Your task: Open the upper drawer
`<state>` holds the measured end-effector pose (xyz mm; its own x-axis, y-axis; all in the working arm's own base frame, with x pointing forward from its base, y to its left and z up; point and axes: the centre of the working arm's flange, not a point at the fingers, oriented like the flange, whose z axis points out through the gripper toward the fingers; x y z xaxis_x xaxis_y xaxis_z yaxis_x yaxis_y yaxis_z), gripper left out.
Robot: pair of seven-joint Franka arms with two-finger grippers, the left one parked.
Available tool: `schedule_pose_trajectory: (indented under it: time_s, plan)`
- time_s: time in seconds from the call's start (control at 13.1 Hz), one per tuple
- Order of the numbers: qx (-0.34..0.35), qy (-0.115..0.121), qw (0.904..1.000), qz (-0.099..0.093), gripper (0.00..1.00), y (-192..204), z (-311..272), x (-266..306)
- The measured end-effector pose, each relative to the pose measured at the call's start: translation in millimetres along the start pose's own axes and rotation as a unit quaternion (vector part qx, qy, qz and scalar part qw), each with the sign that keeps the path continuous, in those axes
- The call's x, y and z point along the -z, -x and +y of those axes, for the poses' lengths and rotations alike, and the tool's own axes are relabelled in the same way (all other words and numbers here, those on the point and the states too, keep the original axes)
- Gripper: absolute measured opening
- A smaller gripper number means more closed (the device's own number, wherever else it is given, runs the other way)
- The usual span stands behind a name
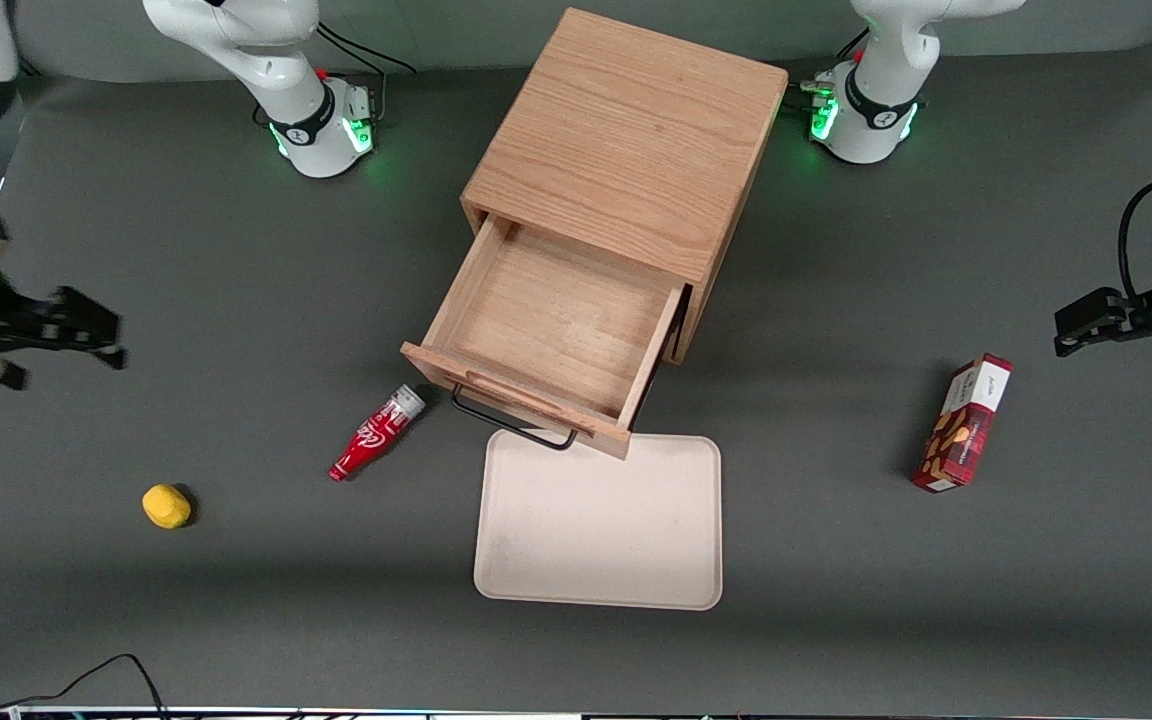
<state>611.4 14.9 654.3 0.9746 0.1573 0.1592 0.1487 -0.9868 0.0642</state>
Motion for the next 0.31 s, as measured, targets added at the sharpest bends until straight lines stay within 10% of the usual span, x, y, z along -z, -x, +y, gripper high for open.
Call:
schedule_pose_trajectory:
  time_s: [0.31]
  plan:
    - [-0.053, 0.01, 0.9985, 0.002, 1.0, 41, 52, 7]
